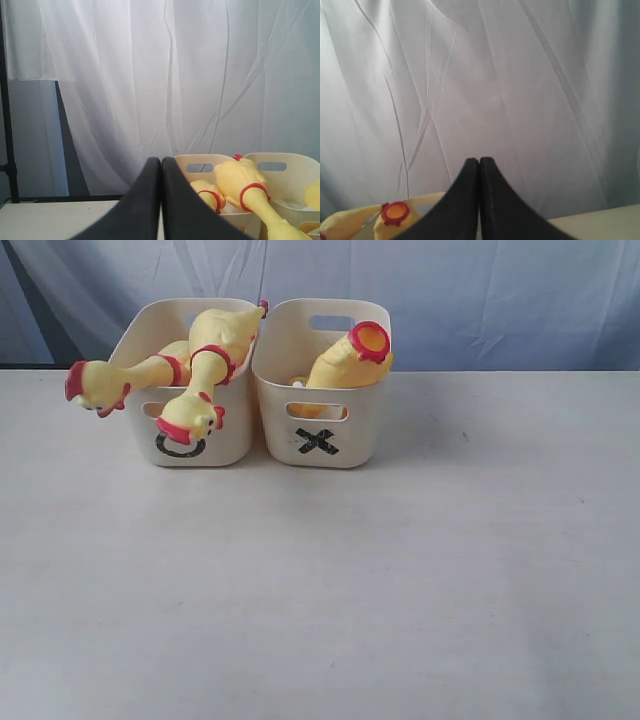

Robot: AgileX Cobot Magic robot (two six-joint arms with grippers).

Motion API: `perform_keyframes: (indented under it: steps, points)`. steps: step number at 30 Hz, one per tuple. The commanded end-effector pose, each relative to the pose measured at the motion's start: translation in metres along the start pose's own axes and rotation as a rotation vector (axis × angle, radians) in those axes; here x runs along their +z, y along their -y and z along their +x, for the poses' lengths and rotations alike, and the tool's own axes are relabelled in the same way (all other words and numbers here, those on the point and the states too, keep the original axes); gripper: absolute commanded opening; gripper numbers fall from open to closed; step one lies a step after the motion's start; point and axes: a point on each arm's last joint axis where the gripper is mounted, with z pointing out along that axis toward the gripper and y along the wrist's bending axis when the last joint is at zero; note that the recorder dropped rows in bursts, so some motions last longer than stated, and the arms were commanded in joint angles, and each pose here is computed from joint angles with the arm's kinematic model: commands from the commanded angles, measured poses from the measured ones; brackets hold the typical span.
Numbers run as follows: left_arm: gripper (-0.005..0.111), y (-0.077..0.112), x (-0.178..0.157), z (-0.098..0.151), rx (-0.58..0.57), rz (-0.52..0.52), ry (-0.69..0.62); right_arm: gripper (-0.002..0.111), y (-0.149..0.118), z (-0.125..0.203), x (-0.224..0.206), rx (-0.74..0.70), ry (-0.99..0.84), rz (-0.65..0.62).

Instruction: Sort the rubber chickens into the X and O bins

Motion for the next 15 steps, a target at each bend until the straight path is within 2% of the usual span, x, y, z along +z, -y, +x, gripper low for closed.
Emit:
perform_keyframes:
  steps: [1, 8, 12, 15]
  points:
    - [0.000, 0.000, -0.016, -0.005, 0.017, 0.004, 0.085, -0.001, 0.003, 0.015, 0.000, -0.006, -0.031, 0.010]
    - [0.000, 0.000, -0.049, 0.002, 0.023, 0.003, 0.215, -0.001, 0.008, 0.037, -0.001, -0.005, -0.095, 0.025]
    - [0.000, 0.000, -0.059, 0.013, 0.042, 0.000, 0.249, -0.001, 0.009, 0.039, -0.001, -0.005, -0.099, 0.025]
    - [0.000, 0.000, -0.057, 0.023, 0.082, -0.008, 0.223, -0.001, 0.009, 0.040, -0.001, -0.010, -0.108, 0.028]
